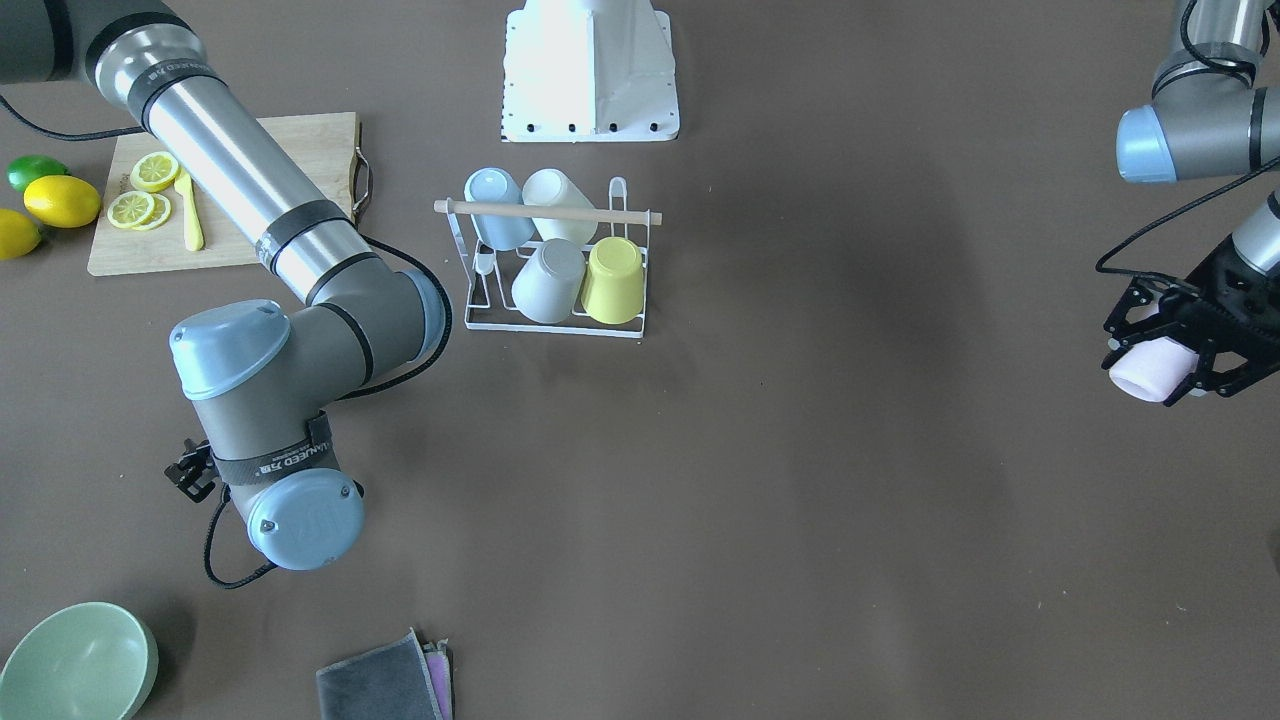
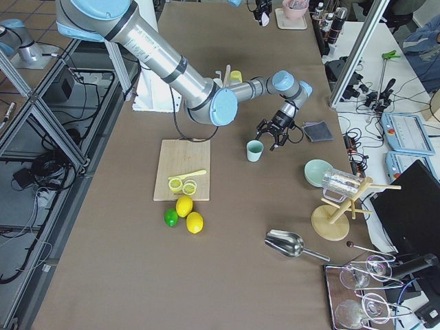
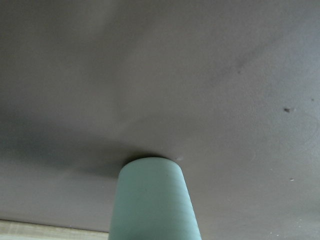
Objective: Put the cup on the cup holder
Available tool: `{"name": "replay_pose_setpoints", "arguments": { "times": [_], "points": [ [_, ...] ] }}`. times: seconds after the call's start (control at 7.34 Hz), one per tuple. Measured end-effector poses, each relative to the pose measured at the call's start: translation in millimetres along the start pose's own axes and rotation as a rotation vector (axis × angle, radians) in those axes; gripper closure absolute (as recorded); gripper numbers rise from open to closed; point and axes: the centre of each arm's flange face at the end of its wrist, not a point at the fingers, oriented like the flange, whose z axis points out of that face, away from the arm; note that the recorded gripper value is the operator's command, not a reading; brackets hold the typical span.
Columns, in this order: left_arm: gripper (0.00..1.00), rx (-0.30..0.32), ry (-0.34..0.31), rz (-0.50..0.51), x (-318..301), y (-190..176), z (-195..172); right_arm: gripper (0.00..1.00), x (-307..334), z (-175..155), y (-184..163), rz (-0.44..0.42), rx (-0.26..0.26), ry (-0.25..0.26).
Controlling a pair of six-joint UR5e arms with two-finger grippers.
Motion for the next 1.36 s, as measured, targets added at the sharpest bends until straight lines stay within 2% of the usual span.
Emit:
{"name": "replay_pose_setpoints", "arguments": {
  "times": [0.41, 0.68, 1.09, 1.36],
  "points": [
    [1.0, 0.269, 0.093, -0.009, 29, -16, -25, 0.0, -4, 16, -6, 0.001, -0.003, -0.011],
    [1.0, 0.401, 0.152, -0.002, 47, -15, -37, 0.0, -9, 28, -10, -0.001, -0.01, -0.009],
    [1.0, 0.532, 0.23, 0.081, 76, -5, -40, 0.0, -13, 45, -14, -0.001, -0.017, -0.006],
    [1.0, 0.605, 0.243, 0.112, 86, -15, -42, 0.0, -12, 52, -14, -0.002, -0.022, -0.006]
  ]
}}
